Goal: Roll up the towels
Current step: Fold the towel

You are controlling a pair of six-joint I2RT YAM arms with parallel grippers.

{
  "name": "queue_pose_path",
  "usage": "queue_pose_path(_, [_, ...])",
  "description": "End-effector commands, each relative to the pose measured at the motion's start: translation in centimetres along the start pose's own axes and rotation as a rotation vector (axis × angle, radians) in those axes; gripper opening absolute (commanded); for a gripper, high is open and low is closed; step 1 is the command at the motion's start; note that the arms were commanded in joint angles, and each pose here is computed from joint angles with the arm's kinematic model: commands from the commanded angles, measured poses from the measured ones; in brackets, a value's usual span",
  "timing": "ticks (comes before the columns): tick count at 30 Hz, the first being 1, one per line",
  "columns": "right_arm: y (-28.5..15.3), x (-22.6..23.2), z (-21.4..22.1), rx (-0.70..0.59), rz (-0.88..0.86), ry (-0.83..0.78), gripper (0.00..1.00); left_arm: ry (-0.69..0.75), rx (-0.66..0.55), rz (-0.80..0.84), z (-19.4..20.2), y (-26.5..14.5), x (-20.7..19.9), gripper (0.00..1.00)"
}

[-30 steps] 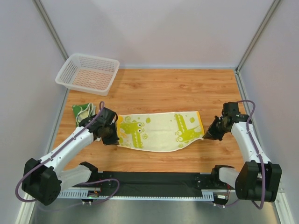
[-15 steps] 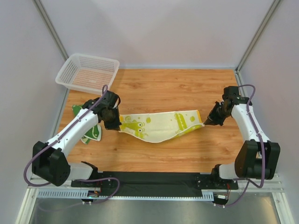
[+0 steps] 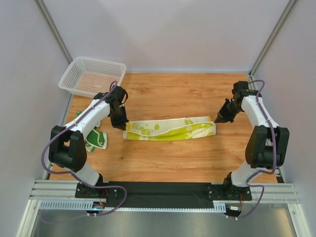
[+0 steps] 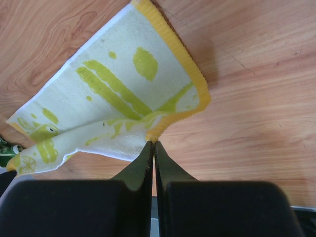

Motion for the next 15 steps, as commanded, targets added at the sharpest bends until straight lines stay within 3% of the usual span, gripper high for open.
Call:
queue_pose_path(1, [0.2,1.0,-2.0,-0.03,-0.015,-0.015,0.0,0.013,-0.025,0.006,-1.9,0.1,-0.6,0.0])
queue_pose_path(15, [3.6,1.3,-4.7,0.027,0.002,0.006,0.0,-0.003,0.031,-0.06,-5.9,3.0,-1.6,0.0])
Point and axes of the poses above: each gripper's point midway between its finger pads, its own y axis out along the fingers, its own x axis along the line the jaws close on, z = x × y, the point moved 10 cm from there along -y, back along the fingers, and after that the axes turned 5 degrees about -y, right-handed, at the moved point
